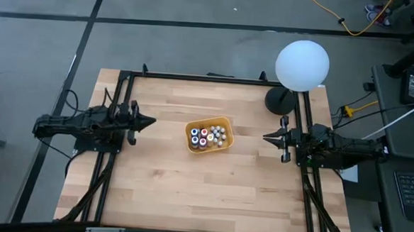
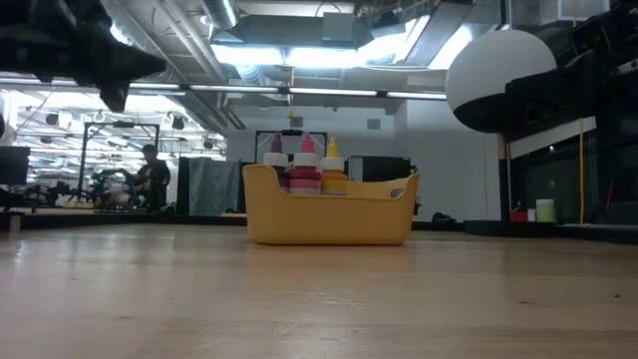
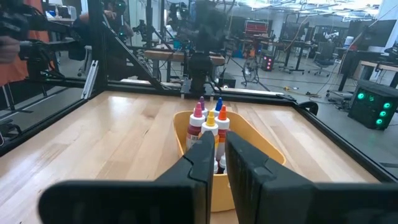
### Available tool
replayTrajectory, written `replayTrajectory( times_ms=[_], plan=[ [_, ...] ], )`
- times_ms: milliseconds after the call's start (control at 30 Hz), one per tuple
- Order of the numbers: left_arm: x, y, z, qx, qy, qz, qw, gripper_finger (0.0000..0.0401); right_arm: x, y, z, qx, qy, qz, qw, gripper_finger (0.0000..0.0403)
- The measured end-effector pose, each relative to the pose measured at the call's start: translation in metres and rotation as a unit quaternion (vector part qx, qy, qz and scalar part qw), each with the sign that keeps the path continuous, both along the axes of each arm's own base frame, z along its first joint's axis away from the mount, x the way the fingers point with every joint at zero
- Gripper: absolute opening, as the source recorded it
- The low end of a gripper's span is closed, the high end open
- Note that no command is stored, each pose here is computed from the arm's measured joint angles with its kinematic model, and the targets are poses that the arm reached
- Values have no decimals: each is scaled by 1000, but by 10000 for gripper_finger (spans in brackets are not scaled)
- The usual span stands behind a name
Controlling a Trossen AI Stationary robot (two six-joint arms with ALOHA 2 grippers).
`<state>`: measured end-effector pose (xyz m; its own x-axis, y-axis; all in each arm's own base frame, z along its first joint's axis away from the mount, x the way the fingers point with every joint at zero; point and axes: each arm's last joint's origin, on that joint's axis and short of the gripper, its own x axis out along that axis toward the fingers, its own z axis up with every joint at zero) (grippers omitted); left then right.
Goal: Pick & Place food coloring
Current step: Return to Home Position
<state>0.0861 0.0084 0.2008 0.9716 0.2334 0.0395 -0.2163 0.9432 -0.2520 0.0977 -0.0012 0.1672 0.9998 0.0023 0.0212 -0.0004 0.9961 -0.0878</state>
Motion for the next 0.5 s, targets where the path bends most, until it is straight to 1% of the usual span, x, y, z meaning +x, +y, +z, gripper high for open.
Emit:
replayTrajectory(
  times_ms=[100, 167, 233, 300, 433, 500],
  plan=[
    [4, -1, -4, -13, -5, -41, 999, 2, 0, 0, 0, 0, 0, 0, 1000, 44],
    [6, -1, -19, -28, 11, -46, 998, 2, 0, 0, 0, 0, 0, 0, 1000, 44],
    [9, -1, -25, -28, 5, -51, 998, 2, 0, 0, 0, 0, 1, 0, 1000, 44],
    [10, -1, -31, -19, 11, -53, 998, 1, 0, 0, 0, 0, 0, 0, 1000, 44],
    [11, -1, -32, 35, 28, -50, 998, 3, 0, 0, 0, 0, 1, 0, 1000, 44],
    [12, -1, -33, 48, 33, -52, 997, 4, 0, 0, 0, 0, 2, 0, 1000, 44]
  ],
)
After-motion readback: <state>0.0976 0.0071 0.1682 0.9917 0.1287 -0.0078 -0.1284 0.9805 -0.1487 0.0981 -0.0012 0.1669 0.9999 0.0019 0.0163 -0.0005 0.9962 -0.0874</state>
